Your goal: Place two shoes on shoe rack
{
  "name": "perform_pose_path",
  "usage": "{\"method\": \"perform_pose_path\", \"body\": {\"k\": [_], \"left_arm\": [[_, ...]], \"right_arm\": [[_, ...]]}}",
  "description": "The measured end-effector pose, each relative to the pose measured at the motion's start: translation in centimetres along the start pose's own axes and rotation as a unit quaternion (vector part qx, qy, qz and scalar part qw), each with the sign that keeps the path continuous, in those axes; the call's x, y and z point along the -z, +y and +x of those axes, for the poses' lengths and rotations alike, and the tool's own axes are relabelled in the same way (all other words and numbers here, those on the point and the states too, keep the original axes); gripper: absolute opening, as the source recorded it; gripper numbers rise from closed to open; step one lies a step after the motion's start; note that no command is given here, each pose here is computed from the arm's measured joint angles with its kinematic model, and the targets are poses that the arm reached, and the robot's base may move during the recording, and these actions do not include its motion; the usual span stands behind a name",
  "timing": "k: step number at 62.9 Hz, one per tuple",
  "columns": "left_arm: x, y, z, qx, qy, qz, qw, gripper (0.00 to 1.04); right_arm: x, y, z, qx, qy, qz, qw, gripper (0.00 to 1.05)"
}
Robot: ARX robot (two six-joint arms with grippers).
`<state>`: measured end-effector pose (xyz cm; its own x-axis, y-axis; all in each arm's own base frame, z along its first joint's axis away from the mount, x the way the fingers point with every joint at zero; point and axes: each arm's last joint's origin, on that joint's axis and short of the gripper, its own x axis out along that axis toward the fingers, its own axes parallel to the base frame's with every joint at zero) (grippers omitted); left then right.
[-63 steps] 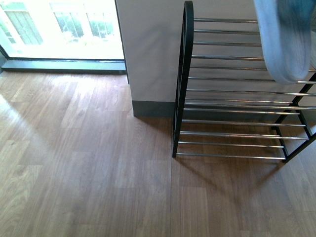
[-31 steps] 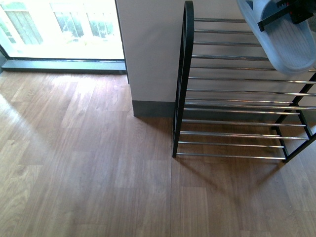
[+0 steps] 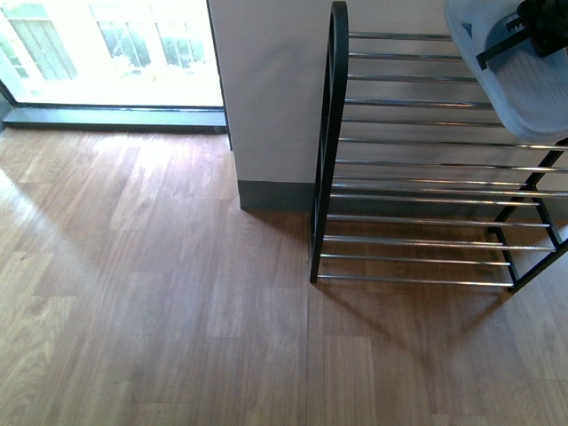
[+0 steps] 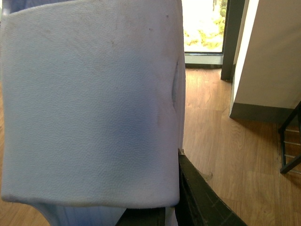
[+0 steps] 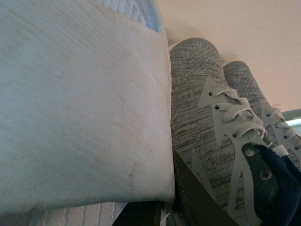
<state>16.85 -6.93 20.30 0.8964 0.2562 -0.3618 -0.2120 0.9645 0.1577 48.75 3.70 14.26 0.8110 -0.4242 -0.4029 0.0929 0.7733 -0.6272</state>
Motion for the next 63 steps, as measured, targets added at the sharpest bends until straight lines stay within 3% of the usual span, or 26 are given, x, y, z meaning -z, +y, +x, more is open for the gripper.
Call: {"method": "perform_pose_path", "body": {"k": [44,63], "left_arm": [[0.0,0.0,0.0,0.0,0.0,0.0,1.0,0.02],[0.0,0.0,0.0,0.0,0.0,0.0,1.0,0.02]], "right_arm": [[-0.8,0.3,2.2,0.017,0.005,0.004,1.0,0.02],[-0.7,0.3,1.8,0.0,-0.015,0.013,1.0,0.43]]}}
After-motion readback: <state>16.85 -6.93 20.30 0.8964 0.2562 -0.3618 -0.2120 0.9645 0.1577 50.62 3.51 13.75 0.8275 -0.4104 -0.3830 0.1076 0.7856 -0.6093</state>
